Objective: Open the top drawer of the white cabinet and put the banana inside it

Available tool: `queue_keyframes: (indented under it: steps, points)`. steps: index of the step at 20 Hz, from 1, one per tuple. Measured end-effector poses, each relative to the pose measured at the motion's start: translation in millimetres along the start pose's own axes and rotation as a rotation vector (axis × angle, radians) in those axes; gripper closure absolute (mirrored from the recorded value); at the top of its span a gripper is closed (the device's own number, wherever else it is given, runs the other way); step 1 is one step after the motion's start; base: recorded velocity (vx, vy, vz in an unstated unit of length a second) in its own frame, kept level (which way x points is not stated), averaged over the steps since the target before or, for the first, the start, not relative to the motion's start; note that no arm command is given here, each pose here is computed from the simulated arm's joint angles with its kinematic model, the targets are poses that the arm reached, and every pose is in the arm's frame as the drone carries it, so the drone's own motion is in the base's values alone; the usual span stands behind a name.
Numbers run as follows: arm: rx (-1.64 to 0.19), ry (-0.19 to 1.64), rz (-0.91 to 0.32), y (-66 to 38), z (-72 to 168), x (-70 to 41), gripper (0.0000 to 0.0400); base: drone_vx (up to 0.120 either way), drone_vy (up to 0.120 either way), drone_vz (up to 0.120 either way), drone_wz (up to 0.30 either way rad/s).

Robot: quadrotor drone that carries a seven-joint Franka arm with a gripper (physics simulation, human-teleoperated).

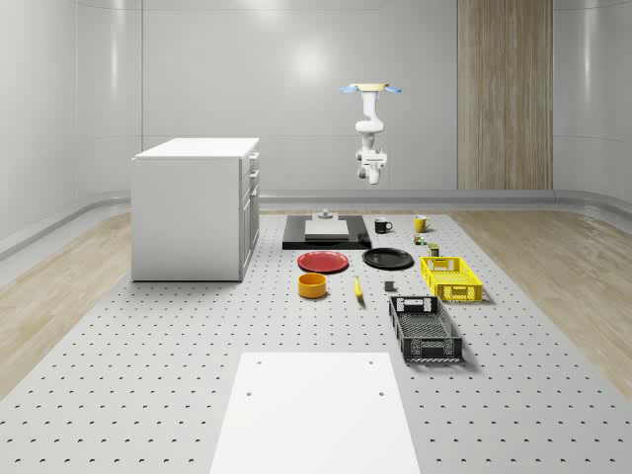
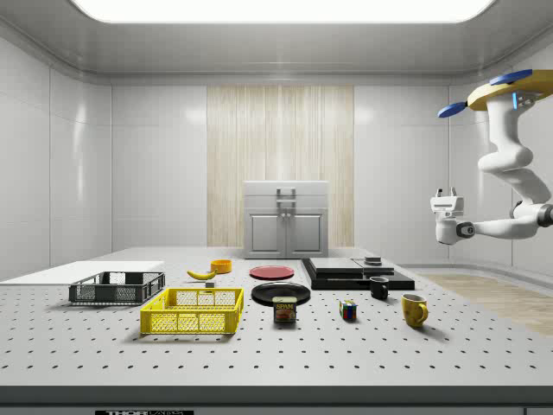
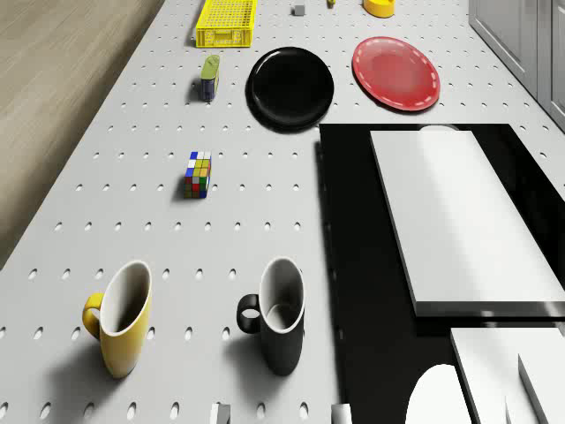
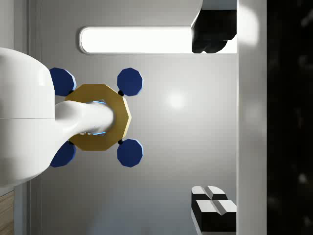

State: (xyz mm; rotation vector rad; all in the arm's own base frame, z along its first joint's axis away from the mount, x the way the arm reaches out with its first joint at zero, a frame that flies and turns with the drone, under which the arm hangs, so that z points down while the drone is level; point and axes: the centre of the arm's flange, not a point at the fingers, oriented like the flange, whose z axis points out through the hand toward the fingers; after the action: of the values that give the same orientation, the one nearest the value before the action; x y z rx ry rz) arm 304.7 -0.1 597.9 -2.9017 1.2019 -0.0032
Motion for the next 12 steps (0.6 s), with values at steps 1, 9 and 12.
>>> queue_keyframes:
  steps: [1, 9, 12]
  points:
    - [0.001, 0.001, 0.000, 1.1, -7.7, -1.0, 0.0000, 0.000, 0.000, 0.000, 0.000]
    - [0.005, 0.005, 0.000, 1.7, -61.3, -1.6, 0.0000, 0.000, 0.000, 0.000, 0.000]
    - [0.007, 0.007, 0.000, 0.9, -74.8, -0.9, 0.0000, 0.000, 0.000, 0.000, 0.000]
